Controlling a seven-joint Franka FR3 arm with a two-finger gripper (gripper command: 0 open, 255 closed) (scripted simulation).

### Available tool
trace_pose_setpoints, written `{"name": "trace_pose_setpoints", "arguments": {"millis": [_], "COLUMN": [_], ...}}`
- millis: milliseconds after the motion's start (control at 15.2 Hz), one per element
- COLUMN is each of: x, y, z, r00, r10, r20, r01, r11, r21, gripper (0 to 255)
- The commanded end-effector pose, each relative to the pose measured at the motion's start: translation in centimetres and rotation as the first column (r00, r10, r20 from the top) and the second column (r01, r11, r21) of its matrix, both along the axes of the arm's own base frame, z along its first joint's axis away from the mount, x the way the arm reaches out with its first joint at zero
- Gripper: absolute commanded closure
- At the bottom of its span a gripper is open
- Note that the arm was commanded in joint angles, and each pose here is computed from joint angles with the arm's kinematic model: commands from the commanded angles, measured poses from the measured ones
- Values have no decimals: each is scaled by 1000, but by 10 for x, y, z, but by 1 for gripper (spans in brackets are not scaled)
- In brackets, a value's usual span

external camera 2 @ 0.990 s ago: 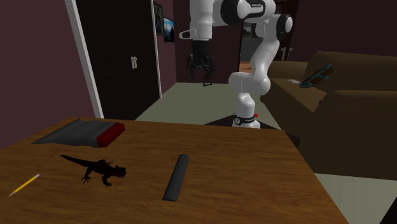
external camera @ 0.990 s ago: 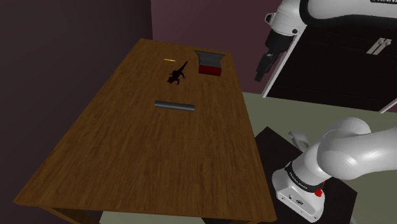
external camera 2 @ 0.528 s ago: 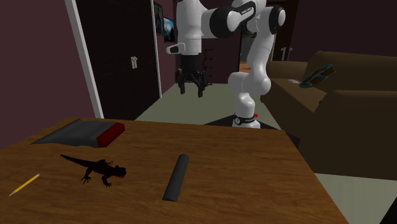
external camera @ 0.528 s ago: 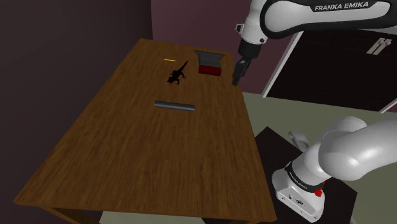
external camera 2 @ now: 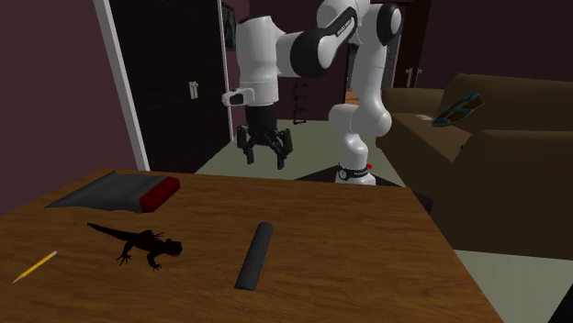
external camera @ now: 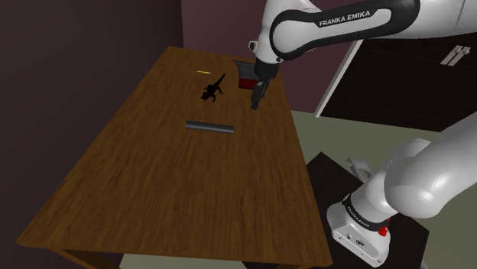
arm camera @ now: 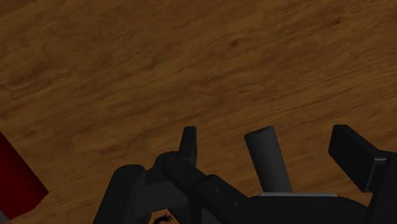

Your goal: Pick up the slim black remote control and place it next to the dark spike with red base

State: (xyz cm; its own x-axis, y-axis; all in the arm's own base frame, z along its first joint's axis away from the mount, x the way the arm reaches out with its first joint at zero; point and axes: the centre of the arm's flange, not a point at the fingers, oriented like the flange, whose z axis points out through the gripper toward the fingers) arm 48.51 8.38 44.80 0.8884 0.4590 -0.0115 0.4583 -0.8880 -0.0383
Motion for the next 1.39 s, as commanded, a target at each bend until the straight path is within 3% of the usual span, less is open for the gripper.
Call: {"name": "trace_pose_setpoints", "arguments": {"millis": [0,330,726,1320], "x": [18,58,101,99], "y": [14,53,106,109], "z": [-16,-51,-92,-133], "r00": [999,990,967,966], "r10": [41,138,254,257], "r20": [-3,-11,-18,-18], "r01": [-41,-138,-253,-256], "r11": [999,990,967,966], "r21": [6,20,38,39], "gripper": [0,0,0,0]}}
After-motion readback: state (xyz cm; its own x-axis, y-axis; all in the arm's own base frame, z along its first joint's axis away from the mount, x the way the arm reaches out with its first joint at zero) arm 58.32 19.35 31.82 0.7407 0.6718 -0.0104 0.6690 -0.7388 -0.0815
